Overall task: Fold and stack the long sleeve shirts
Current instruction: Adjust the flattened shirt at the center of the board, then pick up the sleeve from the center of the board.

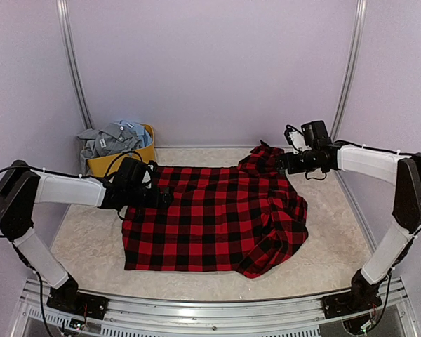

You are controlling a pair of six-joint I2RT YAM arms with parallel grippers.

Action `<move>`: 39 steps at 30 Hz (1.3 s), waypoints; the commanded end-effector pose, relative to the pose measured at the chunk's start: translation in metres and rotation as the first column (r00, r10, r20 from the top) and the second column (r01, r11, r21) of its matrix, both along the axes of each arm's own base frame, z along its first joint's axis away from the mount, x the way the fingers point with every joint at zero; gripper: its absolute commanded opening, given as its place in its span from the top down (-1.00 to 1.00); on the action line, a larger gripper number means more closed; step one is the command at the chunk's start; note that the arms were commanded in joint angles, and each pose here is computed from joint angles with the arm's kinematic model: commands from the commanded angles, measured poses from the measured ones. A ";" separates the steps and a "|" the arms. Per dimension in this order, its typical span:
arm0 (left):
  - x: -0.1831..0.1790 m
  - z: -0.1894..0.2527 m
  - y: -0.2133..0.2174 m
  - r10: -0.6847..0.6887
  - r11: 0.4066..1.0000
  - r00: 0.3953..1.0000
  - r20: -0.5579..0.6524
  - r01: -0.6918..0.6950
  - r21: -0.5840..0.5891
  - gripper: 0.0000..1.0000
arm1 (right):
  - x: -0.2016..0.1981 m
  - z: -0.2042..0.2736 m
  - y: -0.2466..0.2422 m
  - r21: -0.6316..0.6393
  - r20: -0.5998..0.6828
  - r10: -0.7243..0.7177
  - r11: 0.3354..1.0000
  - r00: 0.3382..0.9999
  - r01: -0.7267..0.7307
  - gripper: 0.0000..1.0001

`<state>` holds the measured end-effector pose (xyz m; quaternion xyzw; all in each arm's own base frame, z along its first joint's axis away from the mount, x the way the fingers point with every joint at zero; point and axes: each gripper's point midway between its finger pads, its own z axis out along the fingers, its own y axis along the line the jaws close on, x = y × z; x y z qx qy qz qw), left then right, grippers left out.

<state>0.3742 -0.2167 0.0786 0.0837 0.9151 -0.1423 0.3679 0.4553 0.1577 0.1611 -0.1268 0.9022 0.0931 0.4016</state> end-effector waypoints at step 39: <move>-0.093 0.163 -0.164 -0.442 0.794 0.793 0.419 0.563 -0.228 -0.97 | -0.270 0.109 -0.021 0.266 -0.044 0.122 0.958 0.992 -0.106 1.00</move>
